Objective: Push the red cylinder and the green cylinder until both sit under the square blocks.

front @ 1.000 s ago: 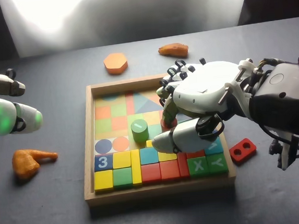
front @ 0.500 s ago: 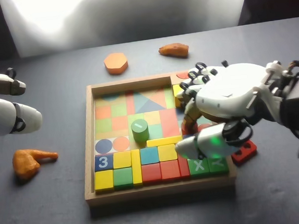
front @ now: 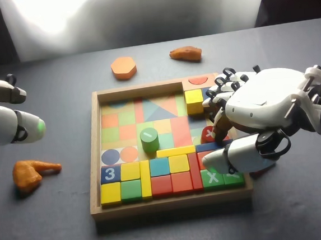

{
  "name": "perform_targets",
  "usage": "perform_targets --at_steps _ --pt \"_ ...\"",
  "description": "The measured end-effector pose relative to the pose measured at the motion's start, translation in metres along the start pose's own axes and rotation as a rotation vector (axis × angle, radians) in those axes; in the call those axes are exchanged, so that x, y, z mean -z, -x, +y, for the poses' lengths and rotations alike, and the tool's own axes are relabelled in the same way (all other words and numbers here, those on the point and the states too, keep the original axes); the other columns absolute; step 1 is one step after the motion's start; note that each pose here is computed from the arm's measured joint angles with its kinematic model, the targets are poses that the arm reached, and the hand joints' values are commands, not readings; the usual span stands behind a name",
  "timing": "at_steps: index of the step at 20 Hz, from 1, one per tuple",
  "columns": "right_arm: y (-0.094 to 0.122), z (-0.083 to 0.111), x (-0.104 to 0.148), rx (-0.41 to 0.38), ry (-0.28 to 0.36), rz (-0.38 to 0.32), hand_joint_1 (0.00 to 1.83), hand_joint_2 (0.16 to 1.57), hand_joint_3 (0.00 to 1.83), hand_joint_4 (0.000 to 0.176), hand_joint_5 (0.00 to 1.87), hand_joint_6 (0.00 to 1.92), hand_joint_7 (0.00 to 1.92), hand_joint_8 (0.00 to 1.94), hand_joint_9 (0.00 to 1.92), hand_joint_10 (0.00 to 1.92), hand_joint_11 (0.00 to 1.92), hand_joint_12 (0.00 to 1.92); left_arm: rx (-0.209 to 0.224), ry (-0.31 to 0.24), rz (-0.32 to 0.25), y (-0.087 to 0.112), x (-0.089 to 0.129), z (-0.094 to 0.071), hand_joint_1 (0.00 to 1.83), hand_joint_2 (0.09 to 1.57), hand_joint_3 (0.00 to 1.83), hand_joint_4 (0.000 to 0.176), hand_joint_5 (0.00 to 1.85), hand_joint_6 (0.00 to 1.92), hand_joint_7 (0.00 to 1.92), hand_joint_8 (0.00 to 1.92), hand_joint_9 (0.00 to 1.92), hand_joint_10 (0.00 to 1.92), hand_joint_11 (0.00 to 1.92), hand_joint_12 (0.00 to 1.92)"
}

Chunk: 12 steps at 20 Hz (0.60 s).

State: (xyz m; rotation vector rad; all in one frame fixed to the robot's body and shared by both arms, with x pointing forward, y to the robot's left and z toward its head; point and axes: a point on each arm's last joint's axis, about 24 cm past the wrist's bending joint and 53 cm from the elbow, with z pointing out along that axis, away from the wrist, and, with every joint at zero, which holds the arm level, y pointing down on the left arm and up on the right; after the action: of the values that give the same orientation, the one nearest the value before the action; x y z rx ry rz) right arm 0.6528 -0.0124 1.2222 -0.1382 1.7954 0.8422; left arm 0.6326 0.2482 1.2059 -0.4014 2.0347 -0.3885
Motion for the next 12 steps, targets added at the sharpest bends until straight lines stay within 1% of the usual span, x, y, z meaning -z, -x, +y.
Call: perform_targets --at_steps 1,2,3,4,6,7,8,9,10,12 --pt "0.001 0.001 0.000 -0.003 0.003 0.000 0.00 1.19 0.00 0.000 0.68 0.14 0.21 0.01 0.07 0.02 0.00 0.00 0.000 0.001 0.000 0.000 0.000 0.000 0.00 1.28 0.00 0.042 0.17 0.00 0.10 0.00 0.10 0.00 0.00 0.53" --pt "0.005 0.004 0.000 -0.006 0.011 -0.008 0.00 1.19 0.00 0.000 0.68 0.13 0.19 0.00 0.06 0.02 0.00 0.00 0.000 0.004 0.000 0.000 0.000 0.001 0.02 1.28 0.00 0.045 0.17 0.00 0.11 0.00 0.11 0.00 0.00 0.56" --pt "0.010 0.007 0.000 -0.004 0.017 -0.019 0.00 1.18 0.00 0.000 0.67 0.13 0.21 0.01 0.07 0.02 0.00 0.00 -0.001 0.004 0.000 0.000 0.000 0.001 0.04 1.27 0.00 0.052 0.18 0.00 0.12 0.00 0.12 0.00 0.00 0.60" --pt "0.012 0.009 0.000 0.001 0.020 -0.023 0.00 1.18 0.00 0.000 0.67 0.13 0.21 0.01 0.07 0.02 0.00 0.00 -0.001 0.003 0.000 0.000 0.000 0.001 0.04 1.27 0.00 0.052 0.18 0.00 0.12 0.00 0.12 0.00 0.00 0.60" --pt "0.008 0.012 -0.002 -0.003 0.025 -0.016 0.00 1.20 0.00 0.000 0.68 0.13 0.20 0.00 0.08 0.02 0.00 0.00 -0.001 0.005 0.000 0.000 0.000 0.001 0.03 1.28 0.00 0.050 0.17 0.00 0.12 0.00 0.12 0.00 0.00 0.59" --pt "0.005 0.013 -0.003 -0.005 0.028 -0.009 0.00 1.20 0.01 0.000 0.68 0.13 0.21 0.01 0.09 0.03 0.00 0.00 -0.001 0.004 0.000 0.000 0.000 0.001 0.02 1.28 0.00 0.052 0.16 0.00 0.12 0.00 0.12 0.00 0.00 0.61" --pt "0.004 0.012 -0.004 -0.005 0.028 -0.005 0.00 1.19 0.00 0.000 0.67 0.13 0.20 0.00 0.07 0.02 0.00 0.00 0.000 0.003 0.000 0.000 0.000 0.001 0.00 1.28 0.00 0.048 0.16 0.00 0.12 0.00 0.12 0.00 0.00 0.59" --pt "0.003 0.010 -0.005 0.002 0.024 -0.003 0.00 1.19 0.00 0.000 0.66 0.12 0.20 0.00 0.06 0.01 0.00 0.00 -0.001 0.003 0.000 0.000 0.000 0.001 0.02 1.28 0.00 0.047 0.17 0.00 0.13 0.00 0.12 0.00 0.00 0.57" --pt "0.000 0.005 -0.006 0.000 0.016 0.002 0.00 1.18 0.00 0.000 0.66 0.12 0.20 0.00 0.06 0.01 0.00 0.00 -0.001 0.004 0.000 0.000 0.000 0.001 0.00 1.28 0.00 0.052 0.16 0.00 0.12 0.00 0.11 0.00 0.00 0.57" --pt "-0.002 0.000 -0.006 0.000 0.004 0.006 0.00 1.18 0.00 0.000 0.66 0.12 0.19 0.00 0.07 0.02 0.00 0.00 -0.001 0.008 0.000 0.000 0.000 0.002 0.00 1.28 0.00 0.052 0.15 0.00 0.11 0.00 0.12 0.00 0.00 0.58"
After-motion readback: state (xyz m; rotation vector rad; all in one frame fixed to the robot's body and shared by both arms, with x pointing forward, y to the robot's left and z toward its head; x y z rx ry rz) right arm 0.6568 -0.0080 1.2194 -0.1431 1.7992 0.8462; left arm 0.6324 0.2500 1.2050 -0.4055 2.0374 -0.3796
